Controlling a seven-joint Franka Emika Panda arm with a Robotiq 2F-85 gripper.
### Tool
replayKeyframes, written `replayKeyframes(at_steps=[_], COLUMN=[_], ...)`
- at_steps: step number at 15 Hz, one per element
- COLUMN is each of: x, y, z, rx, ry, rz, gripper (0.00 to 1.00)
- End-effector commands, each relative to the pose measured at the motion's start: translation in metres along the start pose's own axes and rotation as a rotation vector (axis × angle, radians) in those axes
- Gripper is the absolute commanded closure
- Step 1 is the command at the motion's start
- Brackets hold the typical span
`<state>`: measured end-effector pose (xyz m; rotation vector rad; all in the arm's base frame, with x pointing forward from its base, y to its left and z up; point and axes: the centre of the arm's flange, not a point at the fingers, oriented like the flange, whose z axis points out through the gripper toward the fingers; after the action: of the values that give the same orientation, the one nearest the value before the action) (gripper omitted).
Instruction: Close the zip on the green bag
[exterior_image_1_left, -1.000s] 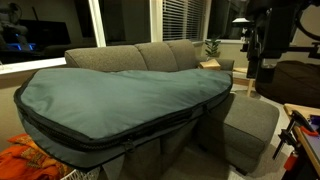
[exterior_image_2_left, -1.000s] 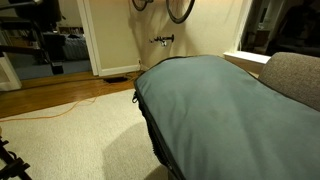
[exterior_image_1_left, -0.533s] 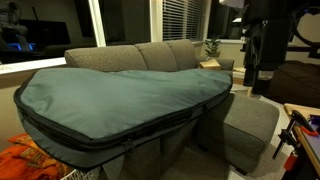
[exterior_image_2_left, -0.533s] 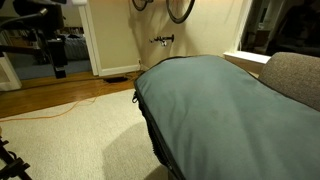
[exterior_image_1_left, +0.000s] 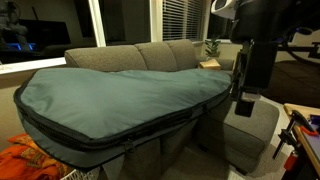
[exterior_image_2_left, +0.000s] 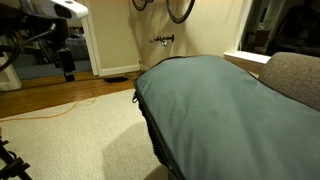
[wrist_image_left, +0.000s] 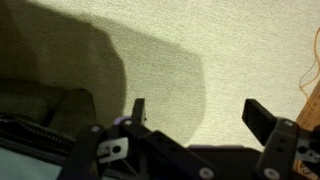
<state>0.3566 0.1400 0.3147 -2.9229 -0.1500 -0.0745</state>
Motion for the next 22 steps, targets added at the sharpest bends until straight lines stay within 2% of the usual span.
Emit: replayKeyframes(at_steps=[1,7,16,21,22], x=[0.000,0.006,0.019,0.031,0.028], y=[-0.014,-0.023,-0.022,-0.022,-0.027], z=[0.022,0.045,0.069,0.075,0.062], rx=[0.003,-0.001,0.038,0.050,0.044], ry=[0.066,0.144,0.246,0.258,0.235], rz=[0.004,-0.001,0.081,0.105,0.107], gripper=[0.00,0.00,0.00,0.00,0.00])
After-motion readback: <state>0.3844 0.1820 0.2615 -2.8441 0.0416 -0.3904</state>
